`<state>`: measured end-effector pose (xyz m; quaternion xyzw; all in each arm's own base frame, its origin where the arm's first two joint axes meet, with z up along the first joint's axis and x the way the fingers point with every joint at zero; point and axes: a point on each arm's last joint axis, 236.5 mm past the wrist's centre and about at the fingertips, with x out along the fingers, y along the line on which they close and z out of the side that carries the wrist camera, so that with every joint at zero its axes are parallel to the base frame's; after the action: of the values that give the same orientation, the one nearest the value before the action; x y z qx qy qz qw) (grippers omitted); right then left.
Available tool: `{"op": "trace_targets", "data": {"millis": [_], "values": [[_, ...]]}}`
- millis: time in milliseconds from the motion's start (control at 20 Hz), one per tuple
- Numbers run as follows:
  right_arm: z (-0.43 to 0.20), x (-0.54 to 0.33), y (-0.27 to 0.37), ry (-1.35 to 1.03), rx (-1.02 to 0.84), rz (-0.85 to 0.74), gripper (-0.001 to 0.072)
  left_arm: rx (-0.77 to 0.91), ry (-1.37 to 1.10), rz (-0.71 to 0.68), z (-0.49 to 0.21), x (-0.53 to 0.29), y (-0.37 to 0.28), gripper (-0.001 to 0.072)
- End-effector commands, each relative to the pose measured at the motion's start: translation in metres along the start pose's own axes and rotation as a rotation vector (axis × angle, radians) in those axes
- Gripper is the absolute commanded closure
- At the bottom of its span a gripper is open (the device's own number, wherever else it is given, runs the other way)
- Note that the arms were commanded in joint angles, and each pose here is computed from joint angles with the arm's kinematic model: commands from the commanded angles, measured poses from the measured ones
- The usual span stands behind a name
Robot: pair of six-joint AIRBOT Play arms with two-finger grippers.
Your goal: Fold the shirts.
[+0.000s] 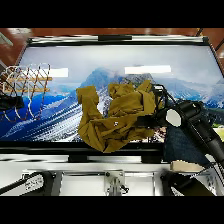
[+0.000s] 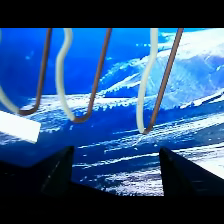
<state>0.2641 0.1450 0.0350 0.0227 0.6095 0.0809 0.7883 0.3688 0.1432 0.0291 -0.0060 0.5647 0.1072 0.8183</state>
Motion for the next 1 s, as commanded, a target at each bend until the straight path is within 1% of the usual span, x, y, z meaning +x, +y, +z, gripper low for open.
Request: {"op": "trace_targets", "data": {"millis": [0,150,350,400,450,650,850,950], "values": [[-0.004,0.0,-0.001,0.017,0.05,-0.006,0.0647,0.029,0.052,-0.042,-0.004,0.039,-0.004,0.0115],[-0.004,0.0,-0.002,0.016,0.061,-0.009,0.0646,0.061,0.086,-0.083,-0.008,0.062,-0.013,0.0116],[-0.004,0.0,-0.002,0.016,0.086,-0.008,0.0647,0.076,0.14,-0.099,-0.019,0.093,-0.016,0.0118],[-0.004,0.0,-0.002,0.016,0.09,-0.008,0.0647,0.089,0.156,-0.112,-0.022,0.099,-0.02,0.0144],[-0.004,0.0,-0.002,0.016,0.094,-0.008,0.0647,0.095,0.17,-0.121,-0.025,0.105,-0.022,0.0194],[-0.004,0.0,-0.002,0.016,0.108,-0.009,0.0646,0.119,0.203,-0.155,-0.034,0.117,-0.029,0.0203],[-0.003,0.0,-0.003,0.014,0.107,-0.012,0.0647,0.143,0.193,-0.221,-0.033,0.118,-0.044,0.0204],[-0.003,0.0,-0.003,0.013,0.106,-0.014,0.0646,0.139,0.194,-0.227,-0.033,0.118,-0.046,0.0212]]}}
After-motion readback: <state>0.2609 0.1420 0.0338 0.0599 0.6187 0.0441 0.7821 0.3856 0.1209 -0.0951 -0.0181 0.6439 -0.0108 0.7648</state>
